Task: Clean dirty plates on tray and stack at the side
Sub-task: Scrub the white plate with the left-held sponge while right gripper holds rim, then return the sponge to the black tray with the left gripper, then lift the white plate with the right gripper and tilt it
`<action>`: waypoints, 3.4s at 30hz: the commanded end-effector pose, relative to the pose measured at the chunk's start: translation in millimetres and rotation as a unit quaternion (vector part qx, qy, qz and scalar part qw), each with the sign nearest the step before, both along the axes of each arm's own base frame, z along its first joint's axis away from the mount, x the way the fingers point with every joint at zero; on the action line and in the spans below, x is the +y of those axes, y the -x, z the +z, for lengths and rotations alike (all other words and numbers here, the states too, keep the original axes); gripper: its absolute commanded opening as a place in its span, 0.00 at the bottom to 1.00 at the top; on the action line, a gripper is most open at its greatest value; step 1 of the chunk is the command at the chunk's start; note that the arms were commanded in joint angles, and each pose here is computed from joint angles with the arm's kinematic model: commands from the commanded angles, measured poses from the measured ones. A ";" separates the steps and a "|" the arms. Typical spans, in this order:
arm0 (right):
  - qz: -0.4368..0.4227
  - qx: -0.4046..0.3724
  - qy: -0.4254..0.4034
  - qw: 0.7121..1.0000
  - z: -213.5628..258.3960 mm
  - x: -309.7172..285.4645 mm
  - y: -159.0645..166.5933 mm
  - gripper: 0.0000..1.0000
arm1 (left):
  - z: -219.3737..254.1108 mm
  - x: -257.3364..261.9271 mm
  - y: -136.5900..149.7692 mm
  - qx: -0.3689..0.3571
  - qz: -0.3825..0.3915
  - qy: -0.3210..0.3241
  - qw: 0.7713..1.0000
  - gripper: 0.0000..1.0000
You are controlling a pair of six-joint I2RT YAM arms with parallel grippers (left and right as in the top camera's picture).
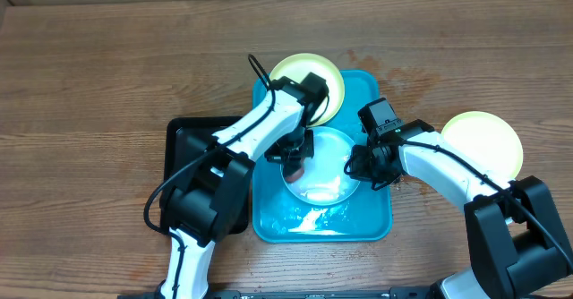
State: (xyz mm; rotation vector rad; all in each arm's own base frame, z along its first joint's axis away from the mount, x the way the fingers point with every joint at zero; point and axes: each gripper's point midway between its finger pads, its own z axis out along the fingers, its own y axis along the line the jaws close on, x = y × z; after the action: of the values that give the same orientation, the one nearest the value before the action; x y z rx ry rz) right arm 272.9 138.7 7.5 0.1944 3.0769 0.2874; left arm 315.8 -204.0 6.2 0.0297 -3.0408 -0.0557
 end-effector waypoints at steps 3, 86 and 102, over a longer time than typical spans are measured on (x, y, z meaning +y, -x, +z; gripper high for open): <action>-0.008 -0.001 0.035 0.999 -5.5 -13.7 -2.8 0.04 | -19.2 -60.8 -25.1 -0.014 0.019 0.169 0.985 0.04; 0.002 -0.004 0.059 0.998 15.8 -19.2 -3.2 0.04 | 60.2 168.1 57.0 -0.085 0.162 0.037 0.982 0.15; 0.187 -0.323 0.073 0.925 188.1 103.5 -48.7 0.04 | 258.7 206.3 59.6 -0.309 0.204 0.103 0.923 0.64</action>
State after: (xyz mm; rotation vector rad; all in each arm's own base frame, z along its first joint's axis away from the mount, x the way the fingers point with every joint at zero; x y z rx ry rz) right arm 321.0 222.9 176.3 -0.3254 2.5403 0.1144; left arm 260.1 -2.4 226.2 0.7910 -3.4421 0.3202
